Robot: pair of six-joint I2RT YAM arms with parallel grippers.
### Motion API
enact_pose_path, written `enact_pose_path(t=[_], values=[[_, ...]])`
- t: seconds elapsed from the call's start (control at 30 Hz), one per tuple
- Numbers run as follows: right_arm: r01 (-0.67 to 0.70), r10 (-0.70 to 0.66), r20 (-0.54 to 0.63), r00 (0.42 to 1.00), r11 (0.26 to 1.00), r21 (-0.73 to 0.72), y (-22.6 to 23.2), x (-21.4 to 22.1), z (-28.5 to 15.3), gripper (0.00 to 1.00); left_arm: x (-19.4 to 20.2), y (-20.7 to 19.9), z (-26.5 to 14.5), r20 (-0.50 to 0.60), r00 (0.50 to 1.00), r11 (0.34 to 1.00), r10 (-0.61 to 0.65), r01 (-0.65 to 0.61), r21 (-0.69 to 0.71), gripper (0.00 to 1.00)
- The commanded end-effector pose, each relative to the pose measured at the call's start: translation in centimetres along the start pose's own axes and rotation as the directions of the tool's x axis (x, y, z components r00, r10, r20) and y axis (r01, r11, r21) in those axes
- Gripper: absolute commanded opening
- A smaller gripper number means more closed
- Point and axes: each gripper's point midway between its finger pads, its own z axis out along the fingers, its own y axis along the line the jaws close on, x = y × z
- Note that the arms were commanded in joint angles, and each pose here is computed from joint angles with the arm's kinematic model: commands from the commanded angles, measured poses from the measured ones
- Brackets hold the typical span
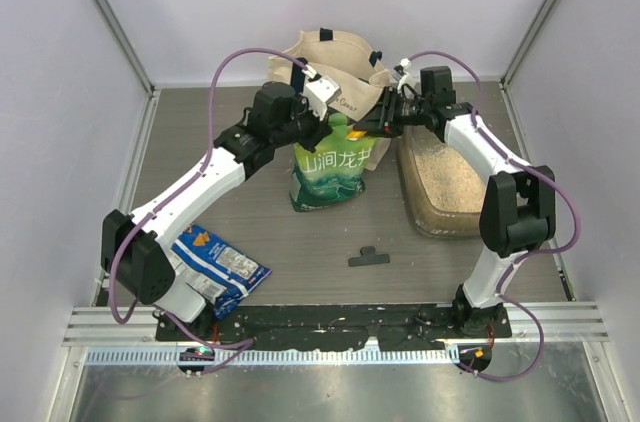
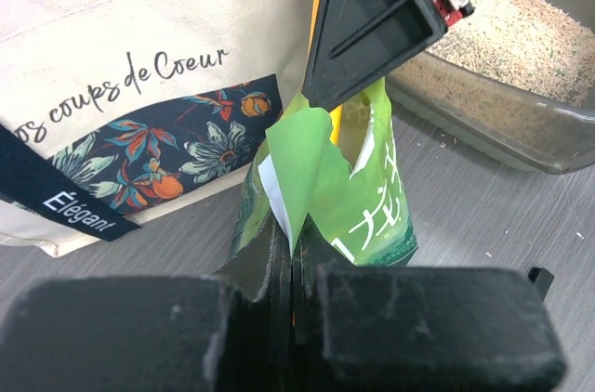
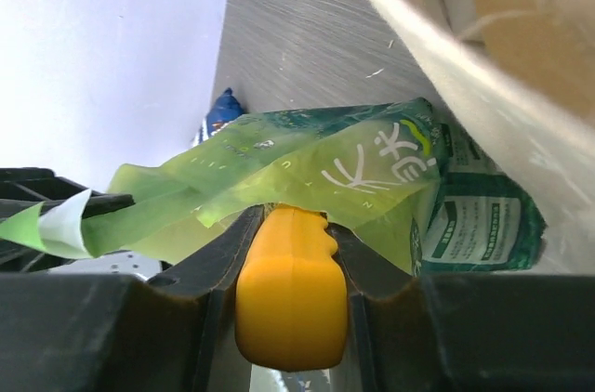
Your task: Fill the litter box with clean litter
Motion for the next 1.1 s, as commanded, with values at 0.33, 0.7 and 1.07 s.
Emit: enact_pose_path(t=[0.33,0.7,1.07], values=[[-0.219,0.226,0.046,0.973,0.968,-0.127,1.2,-2.8,-4.9,0.01,-11.3,1.1,-4.2,0.306,0.916,0.965,0.260,-0.238,-0.110,0.00],[-0.239,0.260,0.147,0.954,0.960,-0.147,-0.2,-5.5,-9.2,0.01,-11.1,1.3,-4.1,0.287,0.913,0.957,0.290,-0.267,-0.117,0.00],[-0.240,0.273,0.150,0.950,0.949,-0.206,-0.4,-5.9,-11.9,0.01,-11.2,1.6,-3.9,0.285,0.905,0.948,0.317,-0.291,-0.129,0.00]])
